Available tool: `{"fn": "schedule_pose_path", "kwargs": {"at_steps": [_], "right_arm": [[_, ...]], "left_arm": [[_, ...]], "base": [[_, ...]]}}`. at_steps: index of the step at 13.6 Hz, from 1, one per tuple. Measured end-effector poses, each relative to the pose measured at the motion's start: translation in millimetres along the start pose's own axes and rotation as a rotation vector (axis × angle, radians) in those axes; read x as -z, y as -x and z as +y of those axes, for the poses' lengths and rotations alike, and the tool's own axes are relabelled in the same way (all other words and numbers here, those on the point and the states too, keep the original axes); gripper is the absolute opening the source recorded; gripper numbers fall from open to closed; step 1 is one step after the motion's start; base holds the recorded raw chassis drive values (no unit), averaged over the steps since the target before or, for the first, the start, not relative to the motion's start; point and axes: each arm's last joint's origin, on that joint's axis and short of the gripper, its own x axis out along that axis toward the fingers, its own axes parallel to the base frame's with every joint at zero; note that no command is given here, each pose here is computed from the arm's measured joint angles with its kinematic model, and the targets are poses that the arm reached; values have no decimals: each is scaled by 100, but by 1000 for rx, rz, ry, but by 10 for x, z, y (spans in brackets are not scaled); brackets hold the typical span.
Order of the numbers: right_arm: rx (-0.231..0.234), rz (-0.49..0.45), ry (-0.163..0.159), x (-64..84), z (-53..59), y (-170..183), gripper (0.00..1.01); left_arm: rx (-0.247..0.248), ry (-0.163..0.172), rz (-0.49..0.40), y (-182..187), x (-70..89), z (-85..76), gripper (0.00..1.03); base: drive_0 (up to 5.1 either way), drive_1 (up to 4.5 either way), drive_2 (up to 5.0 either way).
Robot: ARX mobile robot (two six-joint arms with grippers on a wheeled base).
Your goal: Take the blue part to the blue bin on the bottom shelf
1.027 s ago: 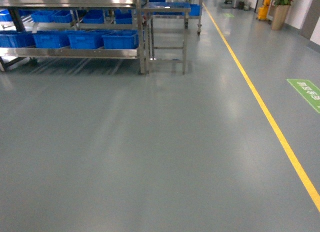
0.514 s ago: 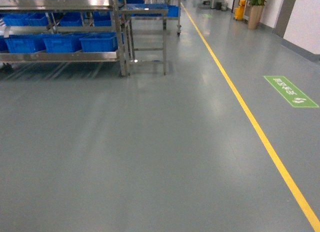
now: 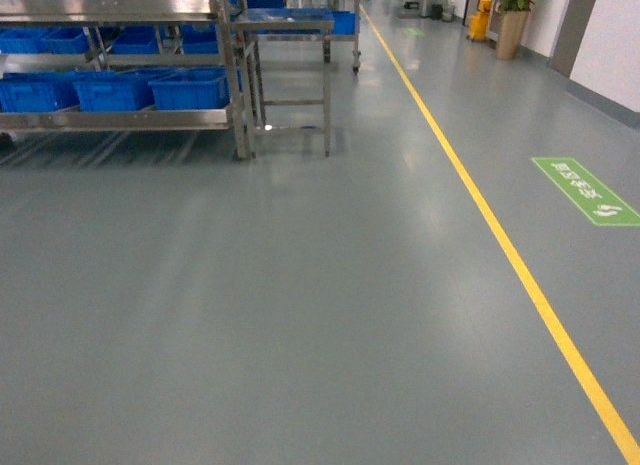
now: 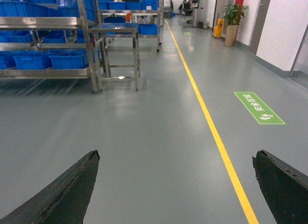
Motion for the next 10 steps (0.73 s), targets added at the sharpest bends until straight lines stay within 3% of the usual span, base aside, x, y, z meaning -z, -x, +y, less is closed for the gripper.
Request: {"fn": "schedule_pose_path", "kwargs": {"at_steps": [10], "right_arm": [[0,1,0,1,0,0,98]], "left_arm": [[-1,-1,4,-2,7,0,44]], "base": [[0,0,0]]}}
